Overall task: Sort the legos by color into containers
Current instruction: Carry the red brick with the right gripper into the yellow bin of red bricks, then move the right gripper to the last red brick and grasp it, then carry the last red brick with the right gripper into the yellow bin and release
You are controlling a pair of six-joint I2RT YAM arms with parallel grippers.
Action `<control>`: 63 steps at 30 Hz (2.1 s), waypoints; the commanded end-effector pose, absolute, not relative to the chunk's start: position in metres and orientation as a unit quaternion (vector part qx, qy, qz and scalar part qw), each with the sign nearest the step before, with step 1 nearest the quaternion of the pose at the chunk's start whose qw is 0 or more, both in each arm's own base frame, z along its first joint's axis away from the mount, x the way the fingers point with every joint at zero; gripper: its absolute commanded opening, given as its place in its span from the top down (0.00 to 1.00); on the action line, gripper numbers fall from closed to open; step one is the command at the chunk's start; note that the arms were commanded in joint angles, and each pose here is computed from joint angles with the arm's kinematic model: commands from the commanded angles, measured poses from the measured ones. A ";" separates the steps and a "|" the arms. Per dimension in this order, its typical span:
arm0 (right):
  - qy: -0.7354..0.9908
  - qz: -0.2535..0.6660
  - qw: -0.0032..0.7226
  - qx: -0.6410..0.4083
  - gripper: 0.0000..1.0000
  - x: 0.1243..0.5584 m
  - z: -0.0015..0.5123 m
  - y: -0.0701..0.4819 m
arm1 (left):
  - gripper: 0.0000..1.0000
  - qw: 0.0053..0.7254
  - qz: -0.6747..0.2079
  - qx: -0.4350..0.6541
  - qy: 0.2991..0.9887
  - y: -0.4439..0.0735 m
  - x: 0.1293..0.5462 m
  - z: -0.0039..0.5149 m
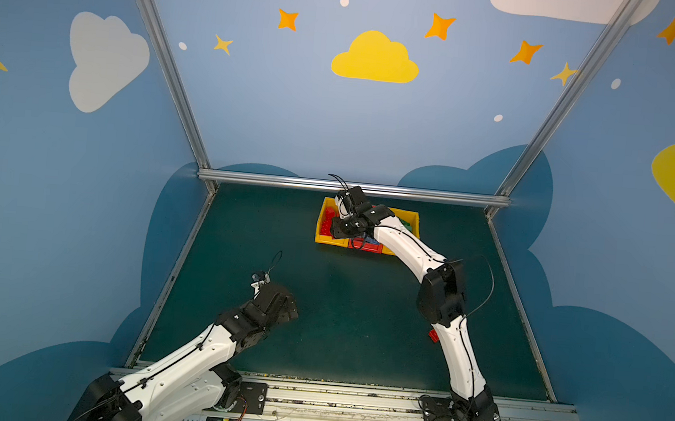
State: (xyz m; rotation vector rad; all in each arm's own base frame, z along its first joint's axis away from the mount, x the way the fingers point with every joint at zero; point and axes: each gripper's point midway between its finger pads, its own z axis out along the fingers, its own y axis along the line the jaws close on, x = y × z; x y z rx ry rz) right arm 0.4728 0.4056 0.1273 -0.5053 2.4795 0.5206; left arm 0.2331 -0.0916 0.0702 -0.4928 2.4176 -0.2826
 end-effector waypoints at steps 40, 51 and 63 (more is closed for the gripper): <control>0.949 -0.047 0.242 0.196 0.12 0.214 0.071 0.047 | 0.00 0.290 -0.256 0.076 0.919 -0.275 0.225 0.114; 0.953 -0.005 0.189 0.237 0.17 0.217 0.032 0.047 | 0.00 0.284 -0.214 0.081 0.931 -0.271 0.219 0.098; 0.965 0.003 0.142 0.222 0.63 0.223 0.016 0.060 | 0.00 0.298 -0.133 0.024 0.945 -0.223 0.241 0.091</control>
